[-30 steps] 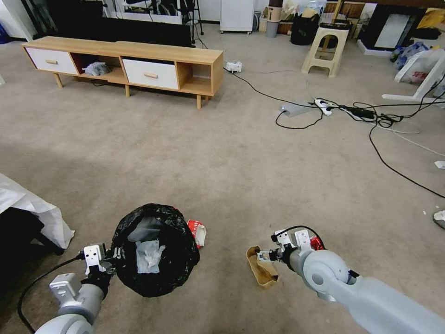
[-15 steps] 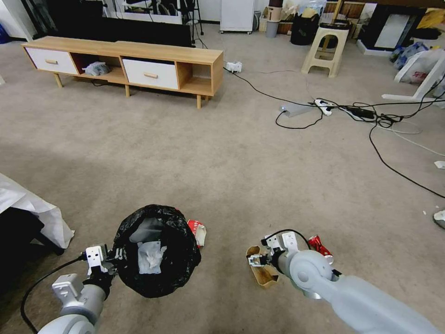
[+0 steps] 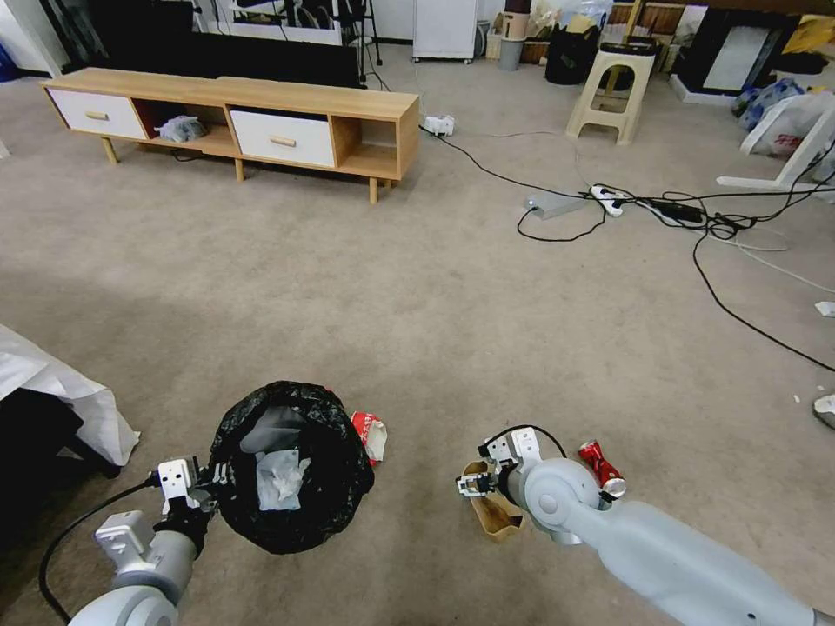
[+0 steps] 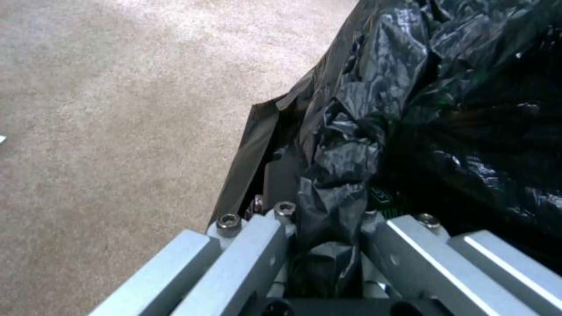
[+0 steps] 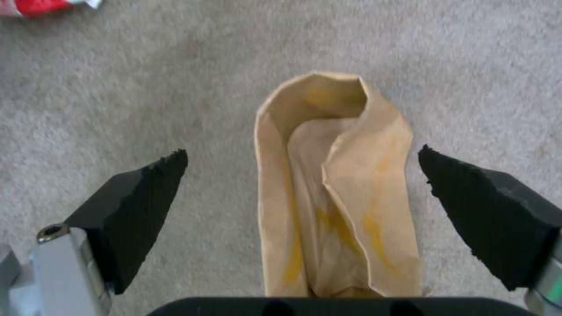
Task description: Pick up the trash bin, then pick up the garbage from the floor and place it into the trash bin.
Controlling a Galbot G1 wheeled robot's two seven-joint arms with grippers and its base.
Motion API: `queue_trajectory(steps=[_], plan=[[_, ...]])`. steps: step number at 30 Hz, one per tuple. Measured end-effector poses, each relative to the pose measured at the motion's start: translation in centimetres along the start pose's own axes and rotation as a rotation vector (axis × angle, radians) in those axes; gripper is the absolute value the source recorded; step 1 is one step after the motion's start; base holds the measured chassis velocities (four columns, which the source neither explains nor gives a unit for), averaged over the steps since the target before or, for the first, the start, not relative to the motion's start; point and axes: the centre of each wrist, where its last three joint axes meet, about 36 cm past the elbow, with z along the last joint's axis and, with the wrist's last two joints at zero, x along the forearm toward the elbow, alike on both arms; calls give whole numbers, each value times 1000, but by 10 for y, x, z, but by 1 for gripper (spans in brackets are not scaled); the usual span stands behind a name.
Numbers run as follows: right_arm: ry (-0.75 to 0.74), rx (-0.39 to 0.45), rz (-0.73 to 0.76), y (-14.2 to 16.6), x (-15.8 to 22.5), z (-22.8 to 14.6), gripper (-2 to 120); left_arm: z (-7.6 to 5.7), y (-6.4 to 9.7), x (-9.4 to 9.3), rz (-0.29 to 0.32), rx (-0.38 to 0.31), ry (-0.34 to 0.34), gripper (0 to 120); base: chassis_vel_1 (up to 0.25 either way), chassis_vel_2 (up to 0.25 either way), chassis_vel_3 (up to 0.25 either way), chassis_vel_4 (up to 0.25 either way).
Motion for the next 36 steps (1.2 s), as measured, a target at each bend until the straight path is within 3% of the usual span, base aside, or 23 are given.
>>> queue_trajectory(steps=[34, 36], plan=[[120, -23, 90, -1, -54, 23, 100, -7, 12, -5, 9, 1, -4, 1, 0, 0, 0, 0], [122, -22, 88, 1, -54, 23, 92, -7, 12, -6, 9, 2, -5, 1, 0, 0, 0, 0]])
